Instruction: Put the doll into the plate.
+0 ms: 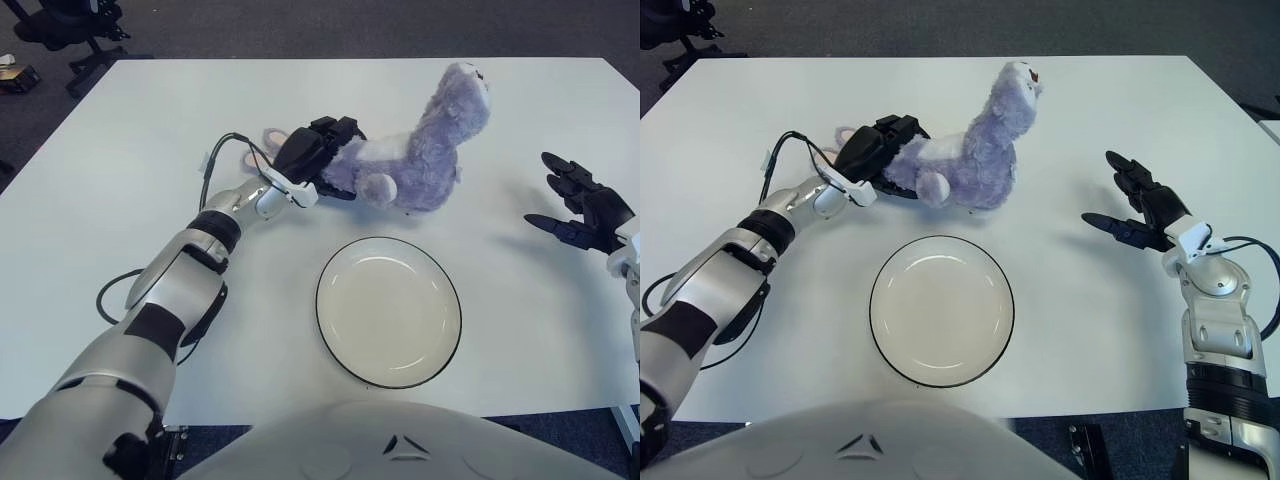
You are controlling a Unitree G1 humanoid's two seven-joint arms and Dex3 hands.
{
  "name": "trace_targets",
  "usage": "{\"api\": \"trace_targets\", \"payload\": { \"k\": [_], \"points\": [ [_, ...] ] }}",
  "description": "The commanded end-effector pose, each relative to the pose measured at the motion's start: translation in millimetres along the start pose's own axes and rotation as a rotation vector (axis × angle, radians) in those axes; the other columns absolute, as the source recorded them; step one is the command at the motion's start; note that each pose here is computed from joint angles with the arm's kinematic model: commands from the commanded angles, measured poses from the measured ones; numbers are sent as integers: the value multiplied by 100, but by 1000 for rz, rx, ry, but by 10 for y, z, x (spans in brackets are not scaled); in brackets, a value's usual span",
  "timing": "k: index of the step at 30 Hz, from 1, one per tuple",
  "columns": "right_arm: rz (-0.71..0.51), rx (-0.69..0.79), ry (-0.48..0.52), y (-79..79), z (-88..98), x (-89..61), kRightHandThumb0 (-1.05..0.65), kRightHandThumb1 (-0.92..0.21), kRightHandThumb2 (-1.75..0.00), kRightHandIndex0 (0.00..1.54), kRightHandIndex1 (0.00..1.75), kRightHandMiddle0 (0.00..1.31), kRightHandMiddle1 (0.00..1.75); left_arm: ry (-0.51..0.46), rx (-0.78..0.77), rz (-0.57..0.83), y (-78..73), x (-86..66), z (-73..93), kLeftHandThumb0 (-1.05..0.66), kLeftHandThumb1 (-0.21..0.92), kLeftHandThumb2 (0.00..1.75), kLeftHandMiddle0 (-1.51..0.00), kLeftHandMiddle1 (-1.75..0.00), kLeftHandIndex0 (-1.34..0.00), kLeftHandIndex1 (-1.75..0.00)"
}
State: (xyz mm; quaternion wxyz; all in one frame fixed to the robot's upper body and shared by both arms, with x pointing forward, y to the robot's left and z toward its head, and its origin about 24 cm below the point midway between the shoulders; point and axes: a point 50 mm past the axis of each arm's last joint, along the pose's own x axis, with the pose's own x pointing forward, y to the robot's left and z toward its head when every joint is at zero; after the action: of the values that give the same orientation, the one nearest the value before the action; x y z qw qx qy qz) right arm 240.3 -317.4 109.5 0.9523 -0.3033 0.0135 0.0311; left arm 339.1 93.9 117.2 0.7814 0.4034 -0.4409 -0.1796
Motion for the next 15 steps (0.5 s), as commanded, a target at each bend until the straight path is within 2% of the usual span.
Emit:
{"api": "trace_targets", "payload": {
  "k": [1,5,9,15],
  "points": [
    [-12,-13,-9,-29,30,28,-65,-92,-16,14,1,15,1,-70,42,82,157,-44,50,17,58,73,-83,-175,-62,-175],
    [-12,-16,-7,-31,35,34,-66,-92,-17,15,1,16,1,-107,70,115,223,-74,90,18,55,75,-85,-175,-63,-175],
    [-9,-17,0,-28,36,56,-66,-92,-18,15,1,16,2,-146,6,129,302,-100,131,16,54,76,-86,-175,-64,-175],
    [-6,-16,4,-11,28,82,-67,-92,-19,16,1,17,2,-162,-47,114,340,-122,154,14,54,75,-87,-175,-64,-175]
  ]
}}
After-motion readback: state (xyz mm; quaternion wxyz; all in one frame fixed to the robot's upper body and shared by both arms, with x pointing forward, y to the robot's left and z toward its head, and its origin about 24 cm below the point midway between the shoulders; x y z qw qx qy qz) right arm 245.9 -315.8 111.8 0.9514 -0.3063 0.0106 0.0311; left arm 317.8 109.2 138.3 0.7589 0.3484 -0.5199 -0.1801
